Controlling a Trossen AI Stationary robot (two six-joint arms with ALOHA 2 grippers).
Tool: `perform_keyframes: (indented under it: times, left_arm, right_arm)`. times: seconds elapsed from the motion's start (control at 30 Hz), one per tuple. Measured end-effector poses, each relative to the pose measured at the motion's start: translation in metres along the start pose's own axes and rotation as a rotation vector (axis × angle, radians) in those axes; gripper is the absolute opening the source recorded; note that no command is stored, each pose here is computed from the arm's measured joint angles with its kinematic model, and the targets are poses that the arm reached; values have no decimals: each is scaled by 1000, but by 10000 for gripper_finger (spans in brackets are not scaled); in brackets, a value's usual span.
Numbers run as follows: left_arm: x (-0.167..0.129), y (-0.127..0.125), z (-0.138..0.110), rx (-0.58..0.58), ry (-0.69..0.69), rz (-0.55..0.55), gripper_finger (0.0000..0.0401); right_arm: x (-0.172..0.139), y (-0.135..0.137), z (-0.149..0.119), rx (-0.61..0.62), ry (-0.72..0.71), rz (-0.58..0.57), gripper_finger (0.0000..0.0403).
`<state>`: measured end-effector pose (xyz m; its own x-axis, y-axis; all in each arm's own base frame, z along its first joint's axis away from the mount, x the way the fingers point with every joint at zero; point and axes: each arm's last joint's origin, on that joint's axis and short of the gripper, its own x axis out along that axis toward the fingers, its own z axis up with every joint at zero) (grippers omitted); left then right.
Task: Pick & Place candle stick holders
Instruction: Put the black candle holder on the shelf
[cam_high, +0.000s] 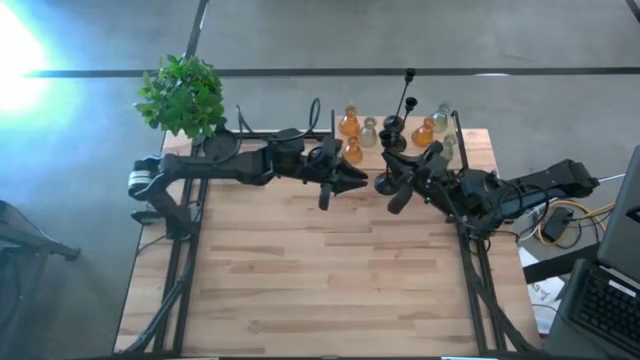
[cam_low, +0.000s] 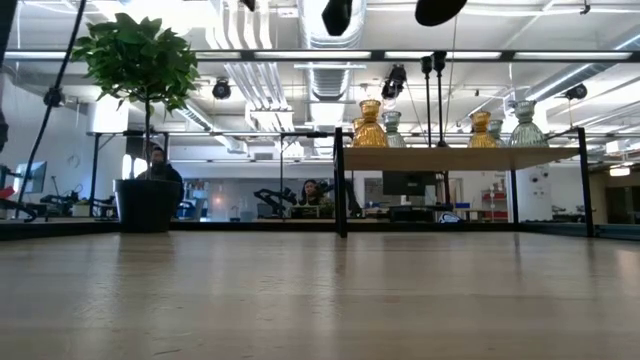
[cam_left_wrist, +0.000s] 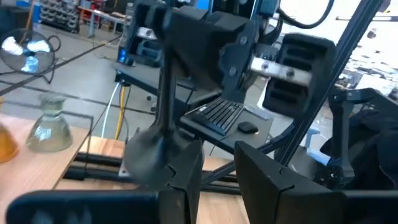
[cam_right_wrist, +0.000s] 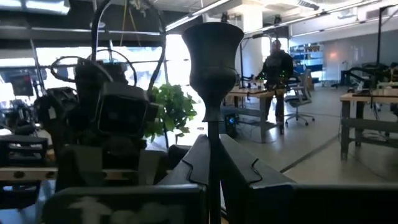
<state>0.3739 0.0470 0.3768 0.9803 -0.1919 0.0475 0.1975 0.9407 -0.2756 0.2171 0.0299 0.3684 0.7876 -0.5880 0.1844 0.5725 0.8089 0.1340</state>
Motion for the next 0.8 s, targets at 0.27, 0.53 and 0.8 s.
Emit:
perform_keyframes:
  times: [0.27, 0.53, 0.8]
  left_arm:
    - [26, 6, 7, 20, -12, -47, 99]
    - [43, 13, 1, 9, 6, -51, 99]
    - [46, 15, -2, 17, 4, -36, 99]
  right_arm:
    - [13, 7, 0, -18, 5, -22, 8]
    - [17, 8, 5, -8, -7, 3, 8]
    - [18, 6, -1, 4, 30, 5, 8]
